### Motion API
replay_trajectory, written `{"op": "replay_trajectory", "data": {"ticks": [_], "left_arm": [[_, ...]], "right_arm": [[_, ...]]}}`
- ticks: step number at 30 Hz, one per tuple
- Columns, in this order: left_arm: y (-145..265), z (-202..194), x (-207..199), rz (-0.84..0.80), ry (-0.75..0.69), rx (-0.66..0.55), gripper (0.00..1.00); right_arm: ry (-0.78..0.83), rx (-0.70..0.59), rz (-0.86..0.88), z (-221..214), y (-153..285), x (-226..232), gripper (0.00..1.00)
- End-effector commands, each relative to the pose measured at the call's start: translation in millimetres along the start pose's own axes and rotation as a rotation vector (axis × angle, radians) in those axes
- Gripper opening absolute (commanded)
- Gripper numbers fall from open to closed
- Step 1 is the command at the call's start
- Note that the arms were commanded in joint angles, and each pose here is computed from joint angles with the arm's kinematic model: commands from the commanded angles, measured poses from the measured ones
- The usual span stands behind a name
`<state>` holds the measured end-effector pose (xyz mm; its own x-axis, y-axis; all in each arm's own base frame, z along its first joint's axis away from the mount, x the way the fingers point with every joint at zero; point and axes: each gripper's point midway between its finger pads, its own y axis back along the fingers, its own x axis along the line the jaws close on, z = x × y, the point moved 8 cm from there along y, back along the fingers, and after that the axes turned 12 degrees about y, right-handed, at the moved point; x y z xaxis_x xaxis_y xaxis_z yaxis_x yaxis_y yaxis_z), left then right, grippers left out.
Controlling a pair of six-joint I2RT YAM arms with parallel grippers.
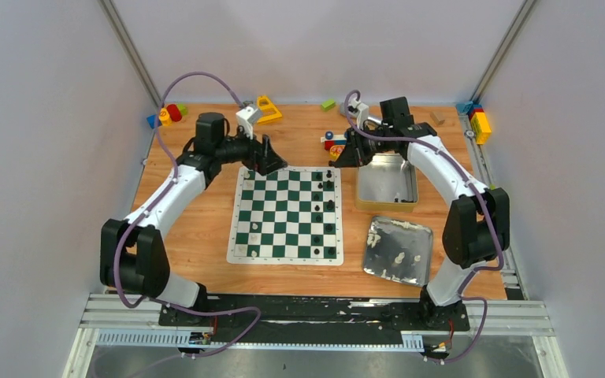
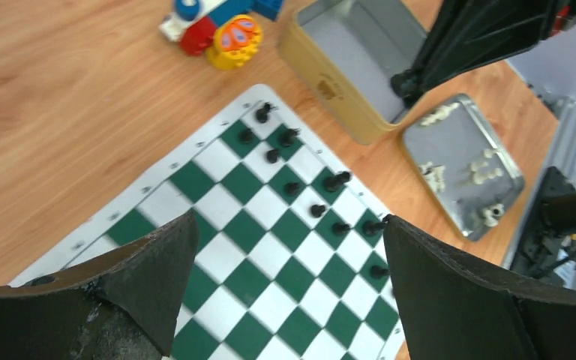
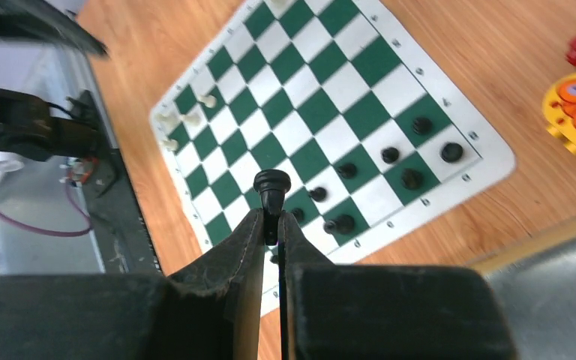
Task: Set up the chess pieces on the board
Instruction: Place the chess piece on the chessboard.
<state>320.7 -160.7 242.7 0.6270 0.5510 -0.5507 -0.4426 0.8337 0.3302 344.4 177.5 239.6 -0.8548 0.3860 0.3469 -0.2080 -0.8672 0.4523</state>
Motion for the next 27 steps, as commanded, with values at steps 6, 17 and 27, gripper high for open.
{"op": "replay_trajectory", "data": {"ticks": [6, 17, 27], "left_arm": [[74, 36, 9, 0.157, -0.192, -0.056, 1.0], [101, 37, 9, 0.281, -0.233, -0.014, 1.0], [112, 32, 11, 0.354, -0.226, 0.0, 1.0]], "right_arm": [[0.248, 0.369, -0.207, -7, 16, -1, 0.0], [0.431, 0.704, -0.067, -47, -9, 50, 0.01], [0.488, 0.901, 0.037, -87, -42, 84, 0.01]]}}
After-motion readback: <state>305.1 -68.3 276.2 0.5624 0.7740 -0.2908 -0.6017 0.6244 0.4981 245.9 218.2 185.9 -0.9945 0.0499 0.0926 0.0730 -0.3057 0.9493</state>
